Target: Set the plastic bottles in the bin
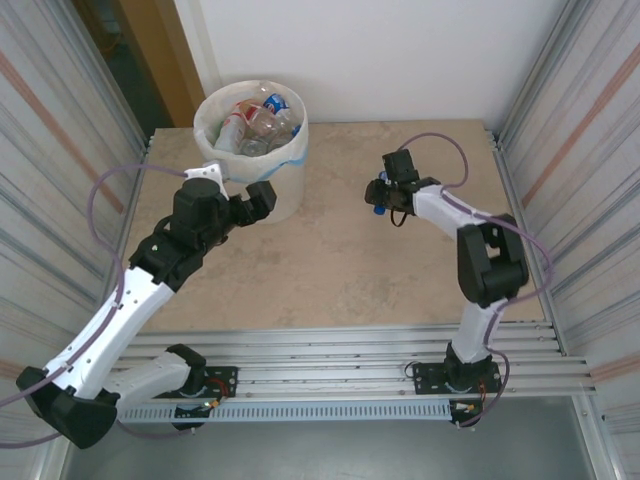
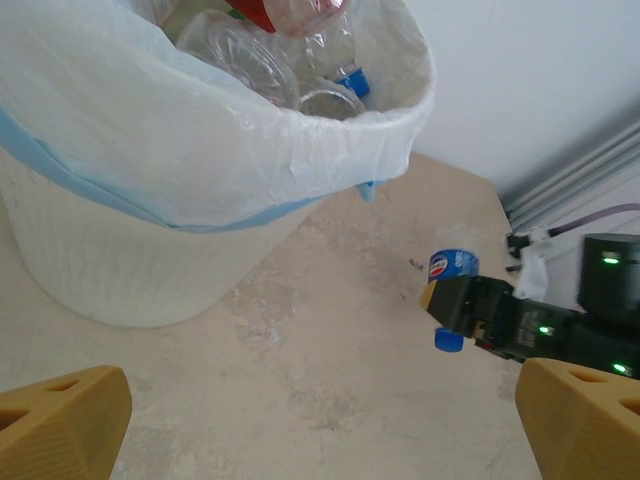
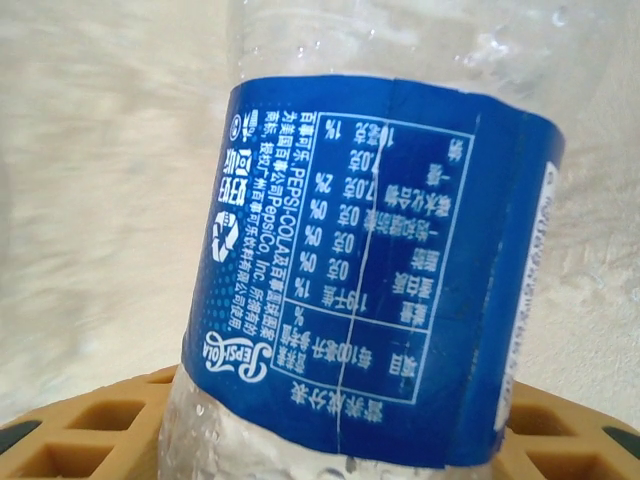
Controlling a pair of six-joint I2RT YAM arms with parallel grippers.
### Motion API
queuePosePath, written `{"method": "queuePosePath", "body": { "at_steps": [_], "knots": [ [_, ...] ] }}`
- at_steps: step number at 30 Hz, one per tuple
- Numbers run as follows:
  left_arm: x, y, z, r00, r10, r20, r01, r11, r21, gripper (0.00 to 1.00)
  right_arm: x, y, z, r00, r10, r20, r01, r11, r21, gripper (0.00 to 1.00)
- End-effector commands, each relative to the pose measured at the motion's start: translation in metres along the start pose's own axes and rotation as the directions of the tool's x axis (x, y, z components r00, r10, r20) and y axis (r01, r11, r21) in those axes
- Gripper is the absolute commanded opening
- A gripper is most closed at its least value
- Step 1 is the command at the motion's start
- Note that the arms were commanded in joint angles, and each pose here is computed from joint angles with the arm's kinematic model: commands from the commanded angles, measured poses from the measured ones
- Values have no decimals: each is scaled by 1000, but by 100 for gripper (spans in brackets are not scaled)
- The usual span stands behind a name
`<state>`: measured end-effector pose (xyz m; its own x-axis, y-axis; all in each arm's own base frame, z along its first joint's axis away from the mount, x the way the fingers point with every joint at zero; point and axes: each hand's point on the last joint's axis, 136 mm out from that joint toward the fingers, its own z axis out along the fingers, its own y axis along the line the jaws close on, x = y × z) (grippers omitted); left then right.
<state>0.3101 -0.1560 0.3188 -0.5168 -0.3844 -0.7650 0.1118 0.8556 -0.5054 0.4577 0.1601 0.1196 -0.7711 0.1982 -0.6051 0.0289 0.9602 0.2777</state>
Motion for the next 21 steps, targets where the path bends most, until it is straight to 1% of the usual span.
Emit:
{"method": "queuePosePath", "body": {
  "at_steps": [1, 5, 8, 12, 15, 21],
  "knots": [
    [-7, -17, 0, 1000, -19, 1, 19, 997, 71, 98, -30, 52, -57, 973, -111, 201, 148, 972, -183, 29],
    [-10, -46, 0, 1000, 12, -27, -6, 979, 203, 98, -29, 88, -110, 933, -172, 317, 265, 923, -278, 27],
    [-9, -75, -3, 997, 50, -54, -31, 950, 310, 99, -30, 114, -146, 894, -207, 397, 350, 876, -332, 26],
    [-10, -108, -7, 994, 95, -59, -63, 910, 410, 99, -27, 144, -188, 839, -229, 493, 445, 810, -382, 26],
    [-10, -125, -5, 990, 128, -55, -91, 893, 442, 99, -23, 161, -212, 808, -234, 541, 499, 760, -416, 26],
    [-5, -147, 7, 986, 145, -78, -89, 869, 486, 99, -8, 187, -247, 753, -258, 605, 591, 670, -450, 27]
  ]
}}
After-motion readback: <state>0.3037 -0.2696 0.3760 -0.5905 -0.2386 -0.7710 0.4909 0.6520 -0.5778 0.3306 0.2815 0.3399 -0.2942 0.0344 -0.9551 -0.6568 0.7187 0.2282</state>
